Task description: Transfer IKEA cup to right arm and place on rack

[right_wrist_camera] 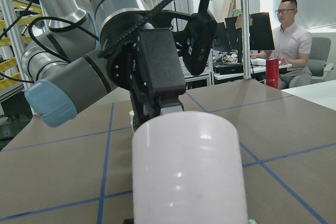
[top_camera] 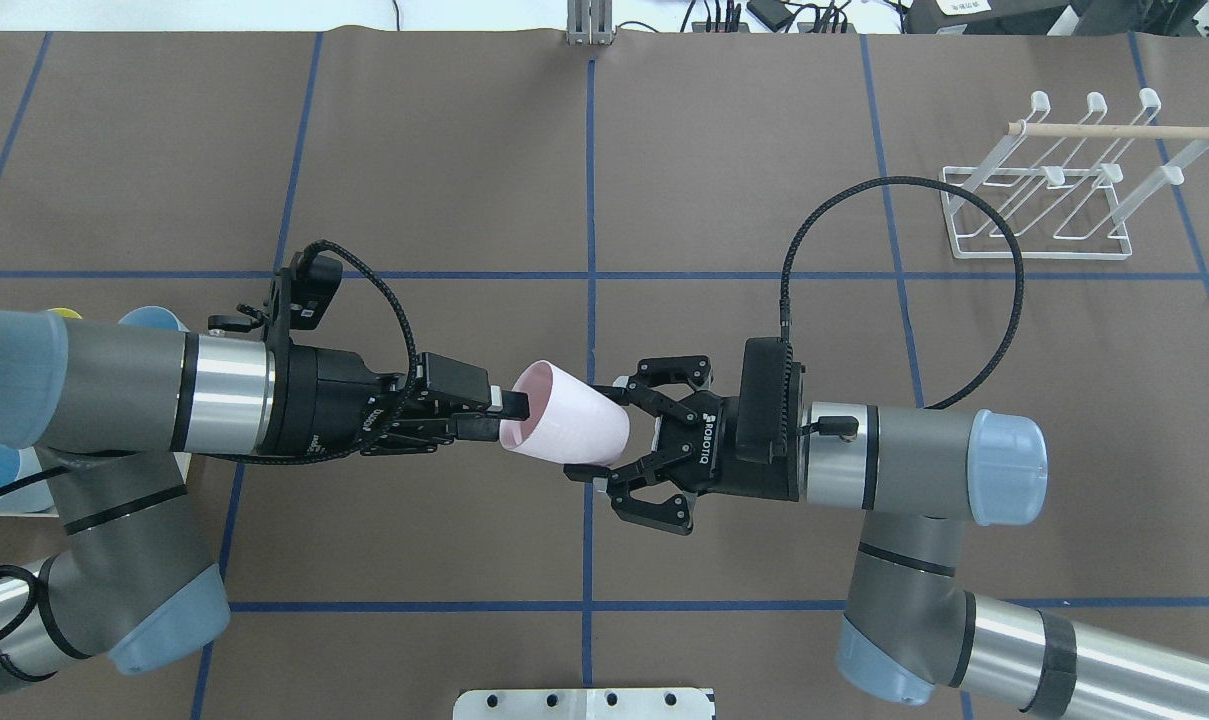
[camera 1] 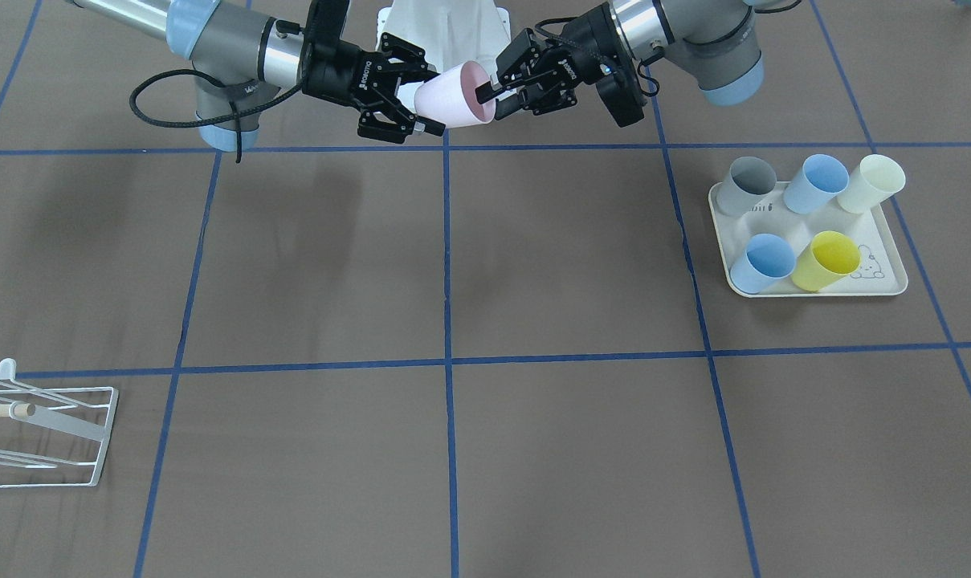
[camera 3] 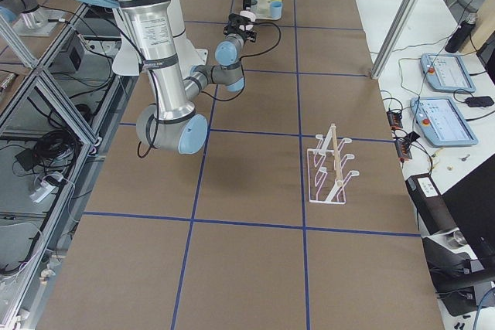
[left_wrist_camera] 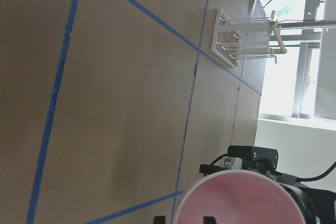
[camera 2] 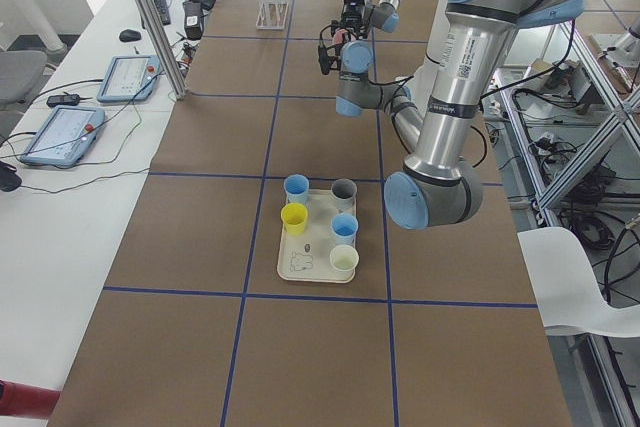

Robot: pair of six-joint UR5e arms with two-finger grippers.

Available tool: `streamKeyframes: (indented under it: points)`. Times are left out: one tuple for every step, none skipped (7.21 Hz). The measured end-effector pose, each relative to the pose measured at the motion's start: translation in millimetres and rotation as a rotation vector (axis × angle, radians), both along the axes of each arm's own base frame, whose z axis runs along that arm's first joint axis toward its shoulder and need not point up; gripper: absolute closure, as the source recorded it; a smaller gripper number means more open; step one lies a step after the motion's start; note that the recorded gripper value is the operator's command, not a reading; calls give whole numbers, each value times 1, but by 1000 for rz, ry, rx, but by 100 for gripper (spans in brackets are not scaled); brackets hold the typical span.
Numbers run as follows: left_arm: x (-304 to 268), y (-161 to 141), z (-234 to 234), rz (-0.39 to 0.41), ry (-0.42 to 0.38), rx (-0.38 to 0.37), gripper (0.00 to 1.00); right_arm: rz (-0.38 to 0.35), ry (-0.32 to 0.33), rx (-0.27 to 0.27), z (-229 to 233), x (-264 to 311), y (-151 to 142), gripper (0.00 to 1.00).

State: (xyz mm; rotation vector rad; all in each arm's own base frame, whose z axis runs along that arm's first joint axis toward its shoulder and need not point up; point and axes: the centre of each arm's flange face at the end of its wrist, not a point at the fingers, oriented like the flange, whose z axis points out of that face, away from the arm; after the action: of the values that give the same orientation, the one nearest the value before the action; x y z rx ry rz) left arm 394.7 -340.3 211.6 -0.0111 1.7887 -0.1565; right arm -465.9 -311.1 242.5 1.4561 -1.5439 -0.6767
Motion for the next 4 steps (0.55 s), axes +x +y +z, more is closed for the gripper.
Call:
streamKeyframes:
  points:
    - [-13, -13, 6, -9, -27, 19, 0, 7, 23, -9, 4, 0, -4, 86]
    - [-34, -32, 20, -21, -77, 41, 0, 21, 71, -23, 8, 3, -15, 87]
    - [-58, -44, 44, -39, -142, 72, 0, 34, 141, -39, 9, 11, -35, 89]
    - [-84, -50, 78, -64, -213, 118, 0, 39, 229, -55, 9, 30, -65, 94]
